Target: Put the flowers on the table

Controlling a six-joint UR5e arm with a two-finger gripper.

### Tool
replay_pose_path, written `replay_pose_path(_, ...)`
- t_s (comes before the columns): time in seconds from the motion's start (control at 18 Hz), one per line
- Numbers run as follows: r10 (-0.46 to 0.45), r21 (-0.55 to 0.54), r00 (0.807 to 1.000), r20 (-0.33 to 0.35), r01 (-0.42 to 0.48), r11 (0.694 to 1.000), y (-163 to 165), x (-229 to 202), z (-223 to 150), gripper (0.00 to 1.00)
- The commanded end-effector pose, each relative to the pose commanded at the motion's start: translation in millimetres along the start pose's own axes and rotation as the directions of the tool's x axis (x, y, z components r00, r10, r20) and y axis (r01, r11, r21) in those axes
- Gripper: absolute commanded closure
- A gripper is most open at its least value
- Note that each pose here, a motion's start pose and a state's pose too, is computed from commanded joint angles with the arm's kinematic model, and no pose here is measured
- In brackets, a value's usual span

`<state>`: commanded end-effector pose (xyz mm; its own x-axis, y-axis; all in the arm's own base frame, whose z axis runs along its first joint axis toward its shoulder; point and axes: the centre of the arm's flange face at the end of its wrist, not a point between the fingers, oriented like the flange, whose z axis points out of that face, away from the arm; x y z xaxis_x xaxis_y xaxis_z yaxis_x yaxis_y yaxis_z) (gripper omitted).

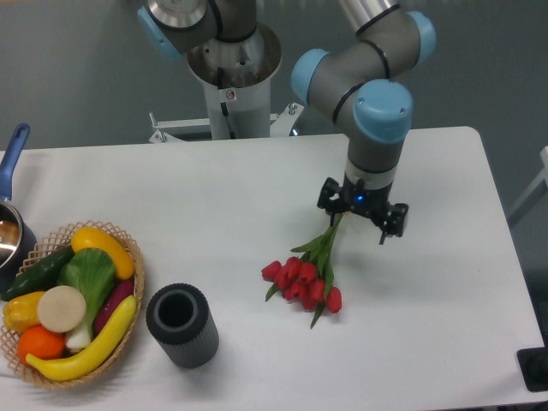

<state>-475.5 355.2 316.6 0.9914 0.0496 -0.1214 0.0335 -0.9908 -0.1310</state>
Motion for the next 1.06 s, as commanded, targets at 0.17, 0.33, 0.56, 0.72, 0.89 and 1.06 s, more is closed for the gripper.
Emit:
replay_pose_path(0.17,0.003,-0.001,1.000,0.015,-0.003,1.000,15,-12,-6,0.00)
replay_pose_path(0.33,0.045,-0.004,0.999,0.028,-0.045,0.999,37,-28,-12,0.00)
replay_pose_path(0.56,0.104,-0.010,0.994,0.044,-0.103,0.995,61,-43,-20,0.00)
replay_pose_path(0.72,0.138,-0.013,0.989,0.044,-0.137,0.990,74,-49,-21,0.00)
replay_pose_path(0.89,0.145,-0.015,0.989,0.040,-0.145,0.989,80,-51,-20,0.00)
replay_pose_path(1.06,0.145,-0.017,0.989,0.039,-0.145,0.989,81,-50,-19,0.00)
